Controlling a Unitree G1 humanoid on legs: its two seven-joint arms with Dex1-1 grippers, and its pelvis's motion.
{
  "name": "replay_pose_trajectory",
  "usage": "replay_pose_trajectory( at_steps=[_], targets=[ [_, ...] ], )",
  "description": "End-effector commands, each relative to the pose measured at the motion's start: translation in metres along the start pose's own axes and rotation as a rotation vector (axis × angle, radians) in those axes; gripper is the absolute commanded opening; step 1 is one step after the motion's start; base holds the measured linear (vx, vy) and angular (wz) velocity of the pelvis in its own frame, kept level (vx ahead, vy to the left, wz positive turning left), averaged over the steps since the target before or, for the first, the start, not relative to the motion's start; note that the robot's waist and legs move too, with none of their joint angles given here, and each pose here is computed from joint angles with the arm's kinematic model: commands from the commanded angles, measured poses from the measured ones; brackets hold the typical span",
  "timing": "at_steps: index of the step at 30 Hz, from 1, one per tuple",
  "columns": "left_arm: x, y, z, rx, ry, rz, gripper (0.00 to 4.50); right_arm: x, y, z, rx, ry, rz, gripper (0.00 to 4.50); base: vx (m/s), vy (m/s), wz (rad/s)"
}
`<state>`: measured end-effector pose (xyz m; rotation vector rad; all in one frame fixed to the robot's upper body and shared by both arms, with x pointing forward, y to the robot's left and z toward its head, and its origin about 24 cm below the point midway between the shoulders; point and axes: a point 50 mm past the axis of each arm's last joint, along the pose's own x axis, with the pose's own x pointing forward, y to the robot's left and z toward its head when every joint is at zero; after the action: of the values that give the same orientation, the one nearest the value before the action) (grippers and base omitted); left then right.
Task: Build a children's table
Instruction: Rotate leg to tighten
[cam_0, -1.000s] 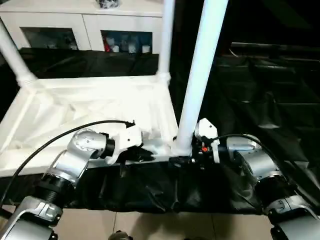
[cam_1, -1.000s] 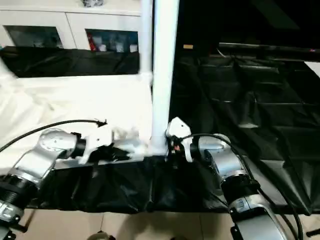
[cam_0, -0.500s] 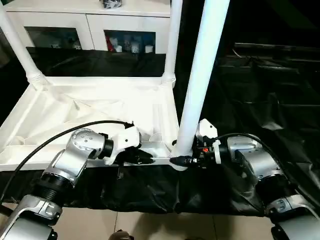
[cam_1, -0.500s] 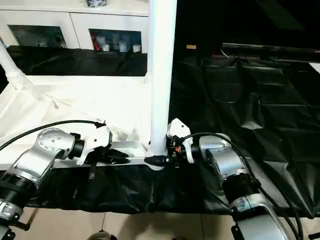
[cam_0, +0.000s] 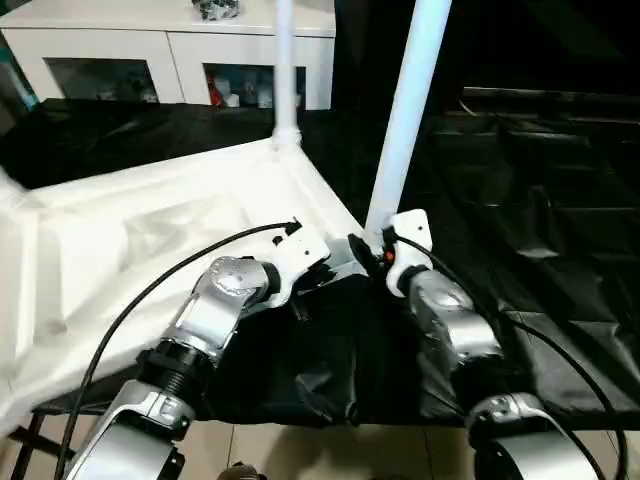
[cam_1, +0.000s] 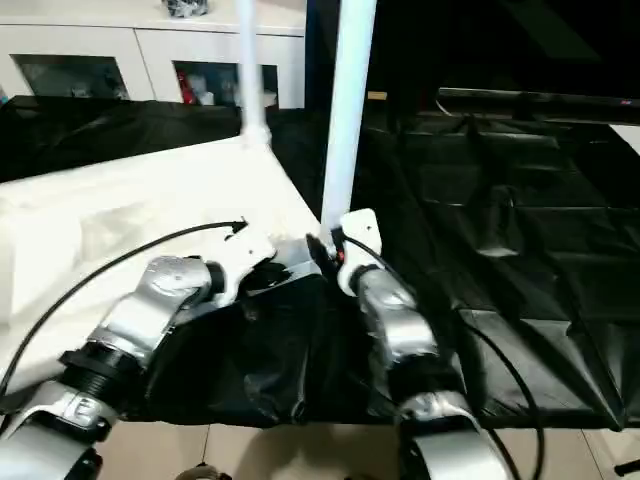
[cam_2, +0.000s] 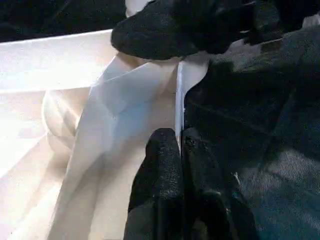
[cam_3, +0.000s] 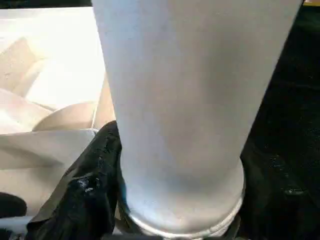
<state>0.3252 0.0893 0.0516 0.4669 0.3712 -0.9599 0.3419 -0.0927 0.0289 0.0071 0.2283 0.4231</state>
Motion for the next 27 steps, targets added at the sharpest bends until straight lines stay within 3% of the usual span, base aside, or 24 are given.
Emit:
replay_pose_trajectory(
  at_steps=[1, 2, 7, 10, 13, 19, 27],
  targets=[
    [0.012, -0.007, 0.016, 0.038, -0.031, 0.016, 0.0, 0.008, 0.043, -0.005, -0.015, 0.018, 0.159, 2.72, 0.0, 0.0, 0.0],
    [0.011, -0.008, 0.016, 0.041, -0.031, 0.013, 0.0, 0.008, 0.041, -0.004, 0.013, 0.004, 0.161, 3.28, 0.0, 0.0, 0.0],
    [0.003, -0.005, 0.017, 0.066, -0.072, -0.023, 0.0, 0.004, 0.032, 0.002, 0.006, -0.043, 0.192, 3.78, 0.0, 0.0, 0.0],
    [-0.005, -0.003, 0.015, 0.111, -0.097, -0.072, 0.0, -0.001, 0.023, 0.005, -0.051, -0.06, 0.275, 3.78, 0.0, 0.0, 0.0],
    [-0.009, -0.001, 0.011, 0.092, -0.087, -0.094, 0.0, -0.005, 0.019, 0.005, -0.081, -0.056, 0.342, 3.78, 0.0, 0.0, 0.0],
    [-0.03, 0.005, -0.009, 0.106, -0.064, -0.211, 0.0, -0.033, 0.003, 0.007, -0.248, -0.005, 0.739, 3.78, 0.0, 0.0, 0.0],
    [-0.044, 0.007, -0.017, 0.121, -0.05, -0.28, 0.0, -0.041, 0.001, 0.013, -0.297, 0.036, 0.924, 3.78, 0.0, 0.0, 0.0]
  ],
)
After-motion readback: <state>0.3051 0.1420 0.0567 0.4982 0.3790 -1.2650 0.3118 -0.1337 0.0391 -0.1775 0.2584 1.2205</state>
